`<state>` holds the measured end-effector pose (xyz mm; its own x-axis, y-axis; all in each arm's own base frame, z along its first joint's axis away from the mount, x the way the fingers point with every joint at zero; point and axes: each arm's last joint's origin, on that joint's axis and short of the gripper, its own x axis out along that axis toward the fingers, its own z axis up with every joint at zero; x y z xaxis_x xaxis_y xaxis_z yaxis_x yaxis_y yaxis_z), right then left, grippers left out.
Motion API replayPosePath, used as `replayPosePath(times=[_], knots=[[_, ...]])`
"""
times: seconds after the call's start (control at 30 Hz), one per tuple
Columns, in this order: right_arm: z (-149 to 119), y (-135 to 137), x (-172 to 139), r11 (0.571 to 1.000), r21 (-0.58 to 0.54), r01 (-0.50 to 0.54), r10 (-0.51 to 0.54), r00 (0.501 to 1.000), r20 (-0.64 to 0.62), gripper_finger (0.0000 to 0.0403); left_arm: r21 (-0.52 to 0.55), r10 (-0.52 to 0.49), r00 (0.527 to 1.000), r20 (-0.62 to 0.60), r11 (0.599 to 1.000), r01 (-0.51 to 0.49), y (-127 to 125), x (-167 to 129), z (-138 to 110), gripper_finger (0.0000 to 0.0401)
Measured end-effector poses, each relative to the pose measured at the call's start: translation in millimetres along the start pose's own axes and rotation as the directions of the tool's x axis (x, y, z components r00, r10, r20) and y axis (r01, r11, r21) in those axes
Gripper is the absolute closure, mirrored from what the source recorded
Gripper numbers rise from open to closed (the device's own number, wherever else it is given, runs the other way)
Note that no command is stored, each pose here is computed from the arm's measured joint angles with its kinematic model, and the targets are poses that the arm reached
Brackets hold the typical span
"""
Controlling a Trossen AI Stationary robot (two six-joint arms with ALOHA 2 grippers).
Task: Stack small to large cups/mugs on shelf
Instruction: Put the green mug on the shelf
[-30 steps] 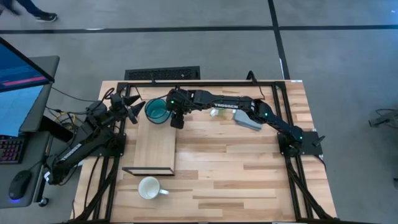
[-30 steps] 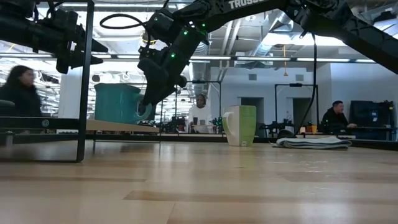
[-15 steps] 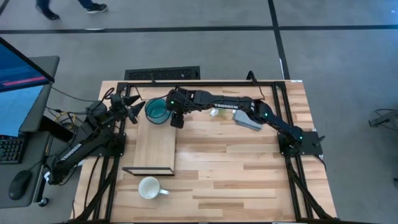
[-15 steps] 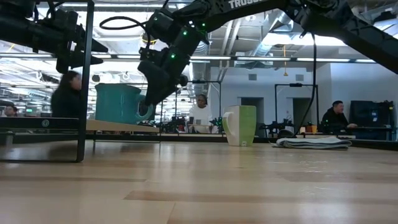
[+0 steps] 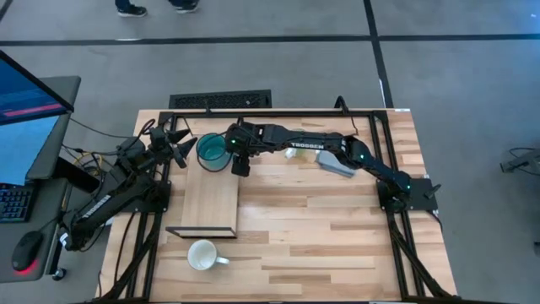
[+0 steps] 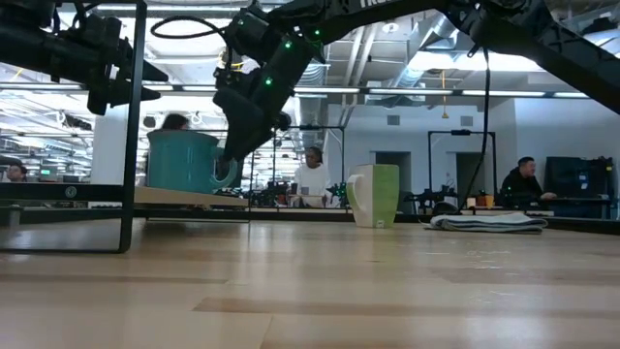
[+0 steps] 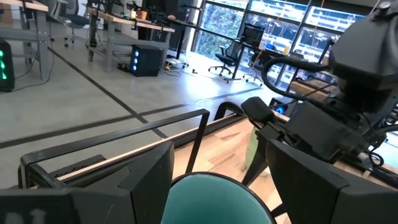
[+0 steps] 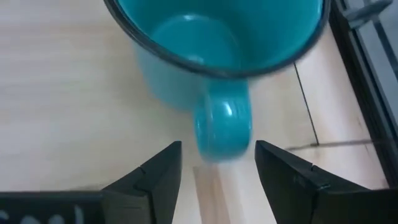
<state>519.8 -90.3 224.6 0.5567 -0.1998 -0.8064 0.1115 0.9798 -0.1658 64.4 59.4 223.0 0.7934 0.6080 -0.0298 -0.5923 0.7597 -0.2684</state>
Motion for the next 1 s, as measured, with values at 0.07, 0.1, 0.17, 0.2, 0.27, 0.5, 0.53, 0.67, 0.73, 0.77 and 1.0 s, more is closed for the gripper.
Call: replayPosePath(times=[0.07, 0.1, 0.17, 0.2, 0.27, 0.5, 0.53, 0.67, 0.73, 0.77, 1.0], knots=[[-3, -3, 0, 1.000, 0.002, -0.001, 0.001, 1.000, -0.031, 0.0178, 0.002, 0.000, 1.000, 0.000, 1.000, 0.000, 0, 0, 0, 0.0153], [-6, -5, 0, 1.000, 0.003, -0.001, 0.001, 0.998, -0.057, 0.0178, 0.002, 0.000, 1.000, -0.001, 1.000, 0.000, 0, 0, 0, 0.0153], [-13, -7, 0, 1.000, 0.003, -0.007, 0.007, 0.993, -0.118, 0.0178, 0.002, 0.001, 1.000, -0.002, 1.000, -0.001, 0, 0, 0, 0.0153], [-16, -9, 0, 1.000, 0.003, -0.010, 0.010, 0.988, -0.151, 0.0178, 0.001, 0.001, 1.000, -0.003, 1.000, -0.001, 0, 0, 0, 0.0153], [-24, -10, -1, 1.000, 0.002, -0.019, 0.019, 0.973, -0.228, 0.0178, 0.000, 0.004, 1.000, -0.013, 1.000, -0.004, 0, 0, -1, 0.0153], [-36, -7, -21, 0.994, 0.015, -0.107, 0.105, 0.922, -0.372, 0.0178, -0.002, 0.008, 1.000, -0.029, 1.000, -0.008, 1, 0, -3, 0.0153], [-35, -7, -27, 0.992, 0.021, -0.124, 0.123, 0.918, -0.376, 0.0178, -0.002, 0.008, 1.000, -0.029, 1.000, -0.008, 1, 0, -3, 0.0153], [-28, -10, -54, 0.991, 0.070, -0.117, 0.133, 0.932, -0.336, 0.0178, -0.005, 0.010, 0.999, -0.036, 1.000, -0.010, 1, 0, -4, 0.0153], [-23, -13, -69, 0.988, 0.115, -0.100, 0.130, 0.947, -0.295, 0.0178, -0.009, 0.009, 0.999, -0.037, 1.000, -0.009, 1, 0, -4, 0.0153], [-20, -17, -78, 0.985, 0.151, -0.083, 0.122, 0.956, -0.269, 0.0178, -0.009, 0.009, 0.999, -0.038, 1.000, -0.009, 1, 0, -4, 0.0153], [-21, -48, -131, 0.882, 0.442, 0.162, -0.052, 0.967, -0.251, 0.0178, -0.011, 0.012, 0.999, -0.045, 1.000, -0.013, 1, 0, -4, 0.0153]])
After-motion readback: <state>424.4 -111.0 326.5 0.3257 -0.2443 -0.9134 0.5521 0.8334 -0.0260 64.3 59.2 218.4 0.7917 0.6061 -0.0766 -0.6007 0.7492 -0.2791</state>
